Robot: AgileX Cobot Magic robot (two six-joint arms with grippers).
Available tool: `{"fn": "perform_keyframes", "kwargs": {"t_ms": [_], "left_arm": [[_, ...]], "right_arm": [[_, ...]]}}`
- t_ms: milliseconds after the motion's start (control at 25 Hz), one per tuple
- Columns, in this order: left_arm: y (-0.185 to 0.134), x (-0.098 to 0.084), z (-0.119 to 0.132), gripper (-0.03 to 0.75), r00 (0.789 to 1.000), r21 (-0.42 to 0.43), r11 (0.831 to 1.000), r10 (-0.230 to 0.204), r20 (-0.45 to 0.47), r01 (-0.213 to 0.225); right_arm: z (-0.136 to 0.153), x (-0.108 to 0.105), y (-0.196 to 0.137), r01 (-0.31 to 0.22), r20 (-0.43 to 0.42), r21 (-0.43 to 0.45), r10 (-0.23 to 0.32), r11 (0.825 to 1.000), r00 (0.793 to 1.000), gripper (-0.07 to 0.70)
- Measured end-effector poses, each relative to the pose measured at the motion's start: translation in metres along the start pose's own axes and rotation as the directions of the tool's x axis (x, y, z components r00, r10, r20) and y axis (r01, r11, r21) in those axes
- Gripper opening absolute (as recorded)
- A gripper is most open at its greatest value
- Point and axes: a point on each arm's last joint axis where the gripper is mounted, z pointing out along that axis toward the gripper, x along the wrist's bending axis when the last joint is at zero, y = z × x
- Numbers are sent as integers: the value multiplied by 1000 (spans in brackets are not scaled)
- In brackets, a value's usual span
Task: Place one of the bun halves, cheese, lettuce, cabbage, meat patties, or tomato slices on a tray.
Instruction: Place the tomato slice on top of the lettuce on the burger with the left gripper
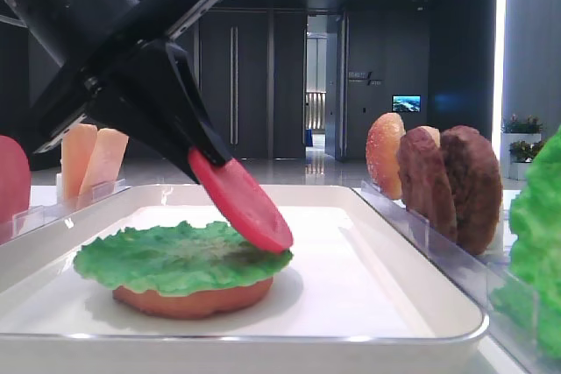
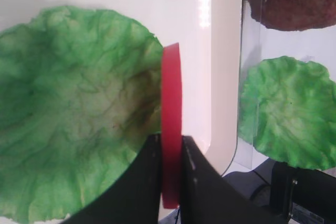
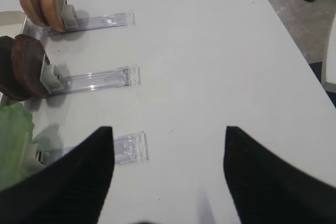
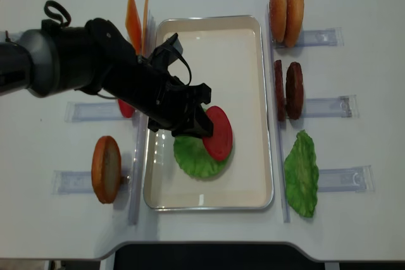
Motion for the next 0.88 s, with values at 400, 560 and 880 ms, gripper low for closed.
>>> {"fn": "perform_keyframes", "kwargs": {"t_ms": [400, 560, 880], "left_arm": [[1, 0, -3, 51, 1000, 24, 1000, 6, 8, -6], [1, -1, -3, 51, 1000, 27, 1000, 9, 12, -9], [2, 4, -6, 51, 1000, 43, 999, 2, 8, -3]], "right_arm": [[0, 0, 0, 0, 0, 0, 0, 1000, 1000, 433], [0, 0, 0, 0, 0, 0, 0, 1000, 1000, 433], [0, 0, 0, 0, 0, 0, 0, 1000, 1000, 433]]}}
